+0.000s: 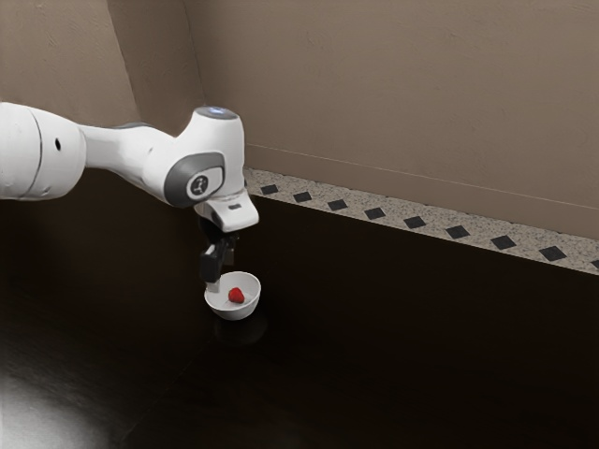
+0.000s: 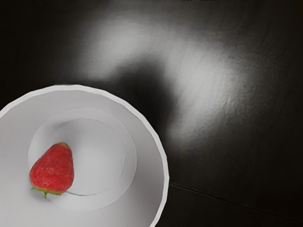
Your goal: Take strawberry from the bowl
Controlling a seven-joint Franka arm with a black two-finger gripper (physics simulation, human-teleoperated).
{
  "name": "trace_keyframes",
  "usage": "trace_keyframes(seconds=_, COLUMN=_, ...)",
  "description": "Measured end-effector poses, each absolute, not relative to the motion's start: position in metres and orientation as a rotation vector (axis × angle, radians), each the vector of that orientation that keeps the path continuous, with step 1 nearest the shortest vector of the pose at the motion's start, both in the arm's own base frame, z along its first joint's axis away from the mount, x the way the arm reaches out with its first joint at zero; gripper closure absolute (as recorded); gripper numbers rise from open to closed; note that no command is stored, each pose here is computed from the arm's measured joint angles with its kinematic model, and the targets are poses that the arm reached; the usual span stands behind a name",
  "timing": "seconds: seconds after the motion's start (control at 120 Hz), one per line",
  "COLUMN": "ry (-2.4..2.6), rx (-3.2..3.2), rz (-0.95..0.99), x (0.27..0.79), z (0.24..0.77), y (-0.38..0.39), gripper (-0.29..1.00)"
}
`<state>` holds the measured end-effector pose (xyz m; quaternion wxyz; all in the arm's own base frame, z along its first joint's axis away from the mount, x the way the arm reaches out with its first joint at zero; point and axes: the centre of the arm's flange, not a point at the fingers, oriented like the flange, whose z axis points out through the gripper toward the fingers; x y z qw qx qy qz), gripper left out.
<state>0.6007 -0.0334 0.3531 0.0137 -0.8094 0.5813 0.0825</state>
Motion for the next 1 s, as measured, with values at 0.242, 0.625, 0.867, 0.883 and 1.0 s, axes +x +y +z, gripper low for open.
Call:
trace_keyframes(seconds=0.242, ry=1.998, rx=-2.385, rz=0.182, x=0.619, z=0.307, y=-0.017, gripper=0.21)
trace_keyframes(seconds=0.625, ry=2.171, rx=-2.186, rz=0.094, x=0.631, z=0.276, y=-0.013, gripper=0.43)
trace_keyframes(seconds=0.867, ry=2.164, rx=-2.187, rz=0.063, x=0.634, z=0.274, y=-0.011, gripper=0.41)
trace_keyframes(seconds=0.883, ry=2.163, rx=-2.19, rz=0.063, x=0.634, z=0.273, y=-0.011, gripper=0.41)
trace_keyframes(seconds=1.0, ry=2.162, rx=-2.203, rz=0.062, x=0.634, z=0.268, y=-0.011, gripper=0.45)
